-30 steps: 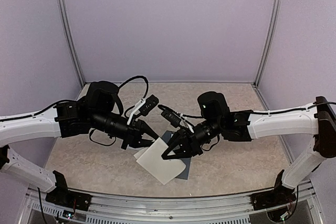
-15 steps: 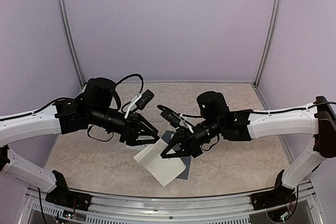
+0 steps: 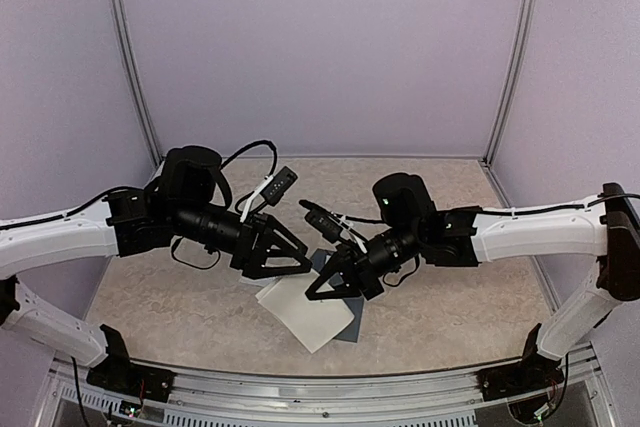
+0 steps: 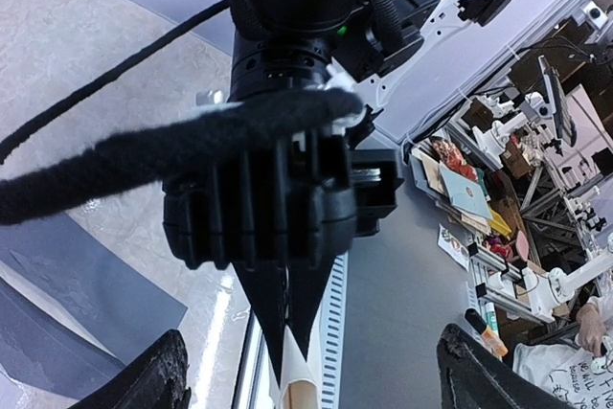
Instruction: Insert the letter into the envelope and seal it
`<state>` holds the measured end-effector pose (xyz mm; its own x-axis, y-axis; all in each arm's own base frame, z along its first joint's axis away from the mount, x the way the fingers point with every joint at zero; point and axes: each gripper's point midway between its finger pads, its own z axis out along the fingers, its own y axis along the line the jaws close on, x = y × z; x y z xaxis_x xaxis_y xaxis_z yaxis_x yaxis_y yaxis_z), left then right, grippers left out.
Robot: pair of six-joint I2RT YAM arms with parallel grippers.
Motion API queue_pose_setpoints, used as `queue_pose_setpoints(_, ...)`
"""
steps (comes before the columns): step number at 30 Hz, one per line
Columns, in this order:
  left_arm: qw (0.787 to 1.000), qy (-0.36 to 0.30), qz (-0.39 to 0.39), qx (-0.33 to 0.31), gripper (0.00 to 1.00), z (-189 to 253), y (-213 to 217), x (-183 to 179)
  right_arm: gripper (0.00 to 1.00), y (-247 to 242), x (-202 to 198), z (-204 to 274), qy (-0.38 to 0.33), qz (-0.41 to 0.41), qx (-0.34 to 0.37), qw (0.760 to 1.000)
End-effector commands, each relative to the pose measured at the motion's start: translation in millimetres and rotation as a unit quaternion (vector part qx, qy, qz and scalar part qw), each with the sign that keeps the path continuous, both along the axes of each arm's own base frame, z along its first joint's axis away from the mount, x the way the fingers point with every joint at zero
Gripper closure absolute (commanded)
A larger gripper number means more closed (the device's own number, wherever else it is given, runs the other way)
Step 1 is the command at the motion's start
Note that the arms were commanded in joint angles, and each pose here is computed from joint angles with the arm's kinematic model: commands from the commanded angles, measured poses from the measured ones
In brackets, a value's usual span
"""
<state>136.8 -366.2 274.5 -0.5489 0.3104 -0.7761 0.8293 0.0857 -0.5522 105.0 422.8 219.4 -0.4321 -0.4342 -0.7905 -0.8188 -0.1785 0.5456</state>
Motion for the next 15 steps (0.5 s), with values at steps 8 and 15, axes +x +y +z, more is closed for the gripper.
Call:
queue_pose_setpoints(8,0.999,-0.003,0.007,0.042,0.63,-21,-12,7,1.0,4,2,5,-0.013,-0.003,0.001,1.0)
queue_pose_setpoints(15,0.998,-0.007,0.015,0.063,0.95,-32,-8,10,1.0,2,0,2,-0.011,-0.004,-0.006,1.0)
